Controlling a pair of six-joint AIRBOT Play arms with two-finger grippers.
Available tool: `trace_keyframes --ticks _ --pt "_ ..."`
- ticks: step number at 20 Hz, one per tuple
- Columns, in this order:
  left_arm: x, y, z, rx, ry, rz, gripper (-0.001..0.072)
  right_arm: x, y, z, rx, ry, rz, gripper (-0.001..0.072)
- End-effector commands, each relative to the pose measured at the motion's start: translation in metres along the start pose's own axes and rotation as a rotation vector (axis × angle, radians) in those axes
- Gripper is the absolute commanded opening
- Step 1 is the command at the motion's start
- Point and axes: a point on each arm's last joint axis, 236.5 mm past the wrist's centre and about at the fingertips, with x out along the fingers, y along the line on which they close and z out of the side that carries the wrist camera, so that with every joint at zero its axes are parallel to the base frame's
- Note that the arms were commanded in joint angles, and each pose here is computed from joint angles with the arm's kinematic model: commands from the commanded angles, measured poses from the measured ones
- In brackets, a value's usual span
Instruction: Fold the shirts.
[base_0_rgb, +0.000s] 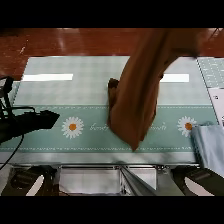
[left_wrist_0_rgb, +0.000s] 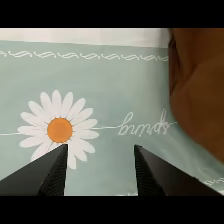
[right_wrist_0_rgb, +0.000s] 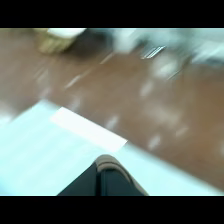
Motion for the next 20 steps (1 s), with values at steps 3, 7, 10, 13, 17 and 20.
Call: trace_keyframes --ticks 3,7,10,13,17,20 --pt "0.000 0.012 0.002 0.022 -0.005 0.050 0.0506 0.097 0.115 -0.138 0.067 0.336 0.302 0.0016" --pt "0.000 0.024 -0.003 0.040 0.017 0.101 0.0506 0.143 0.151 -0.255 0.194 0.581 0.334 0.0016" --pt "0.000 0.024 -0.005 0.038 0.025 0.099 0.0506 0.162 0.165 -0.324 0.311 0.719 0.293 0.0093" --pt "0.002 0.024 -0.006 0.038 0.035 0.101 0.0506 0.168 0.128 -0.326 0.329 0.720 0.203 0.0414" --pt "0.015 0.030 -0.016 -0.004 0.111 0.120 0.0506 0.113 -0.046 -0.269 0.349 0.573 -0.247 0.0409" --pt "0.054 0.020 -0.074 -0.118 0.368 0.048 0.0506 0.028 -0.139 -0.311 0.491 0.662 -0.533 0.0409"
